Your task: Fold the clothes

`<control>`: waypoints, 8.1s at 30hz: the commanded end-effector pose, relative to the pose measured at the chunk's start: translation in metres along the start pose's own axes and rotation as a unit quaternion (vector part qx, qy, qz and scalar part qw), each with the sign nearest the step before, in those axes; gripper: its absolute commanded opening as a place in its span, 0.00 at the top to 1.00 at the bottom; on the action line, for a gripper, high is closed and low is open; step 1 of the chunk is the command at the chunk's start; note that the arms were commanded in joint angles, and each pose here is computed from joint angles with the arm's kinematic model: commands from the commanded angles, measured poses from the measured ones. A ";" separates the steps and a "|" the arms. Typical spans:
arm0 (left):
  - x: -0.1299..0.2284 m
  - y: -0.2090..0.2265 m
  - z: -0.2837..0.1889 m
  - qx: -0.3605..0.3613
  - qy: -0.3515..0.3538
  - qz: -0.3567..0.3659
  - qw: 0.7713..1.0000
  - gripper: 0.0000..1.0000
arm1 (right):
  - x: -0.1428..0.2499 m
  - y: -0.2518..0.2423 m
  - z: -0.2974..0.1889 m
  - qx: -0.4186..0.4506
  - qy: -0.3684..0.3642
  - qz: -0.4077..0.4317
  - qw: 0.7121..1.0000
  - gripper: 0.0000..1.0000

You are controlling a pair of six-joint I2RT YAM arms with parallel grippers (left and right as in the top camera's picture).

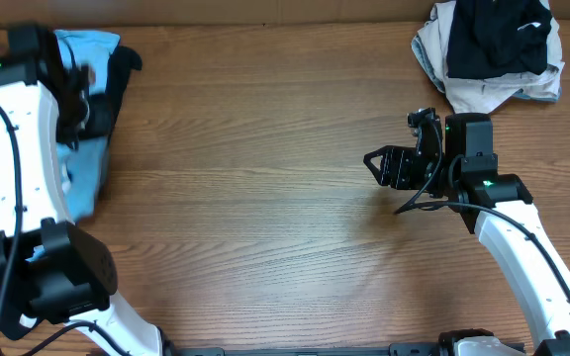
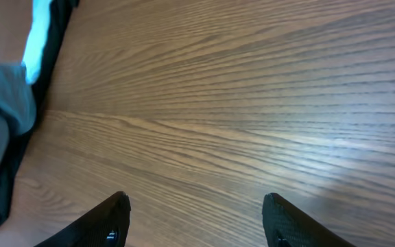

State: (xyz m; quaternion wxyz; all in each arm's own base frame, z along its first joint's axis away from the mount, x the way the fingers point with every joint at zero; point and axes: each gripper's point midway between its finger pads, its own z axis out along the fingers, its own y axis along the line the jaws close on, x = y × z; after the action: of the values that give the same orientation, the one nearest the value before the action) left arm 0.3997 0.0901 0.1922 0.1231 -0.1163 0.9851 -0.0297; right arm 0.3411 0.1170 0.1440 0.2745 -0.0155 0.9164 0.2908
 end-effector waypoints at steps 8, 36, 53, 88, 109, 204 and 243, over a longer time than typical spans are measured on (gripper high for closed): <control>-0.043 -0.159 -0.177 0.179 -0.236 0.181 0.938 0.96 | -0.008 0.028 -0.010 -0.061 -0.006 -0.006 0.998 0.37; -0.017 -0.285 -0.399 0.475 -0.454 0.254 0.710 0.96 | -0.037 0.082 -0.017 -0.106 -0.087 -0.123 0.983 0.26; -0.006 -0.287 -0.407 0.497 -0.443 0.265 0.697 0.96 | -0.023 0.151 0.016 -0.120 -0.113 -0.210 0.964 0.19; 0.006 -0.173 -0.461 0.359 -0.561 0.212 0.715 0.96 | -0.095 0.129 -0.198 0.015 -0.314 -0.152 0.937 0.96; 0.168 -0.062 -0.580 0.020 -0.774 0.078 0.628 0.96 | -0.077 0.173 -0.344 0.060 -0.375 -0.186 0.906 0.96; 0.097 -0.296 0.095 0.063 0.045 0.244 0.967 0.00 | -0.117 -0.066 -0.163 0.285 -0.068 0.124 0.948 0.00; 0.057 -0.246 0.132 0.060 0.019 0.195 0.979 0.00 | -0.030 -0.146 0.102 0.310 0.097 0.043 0.945 0.47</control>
State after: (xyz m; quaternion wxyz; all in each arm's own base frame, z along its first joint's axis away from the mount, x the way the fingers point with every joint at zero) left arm 0.4400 -0.1648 0.0752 0.1247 0.0772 0.9869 -0.0673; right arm 0.4455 0.0574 0.0267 0.1701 0.0656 0.9828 0.0287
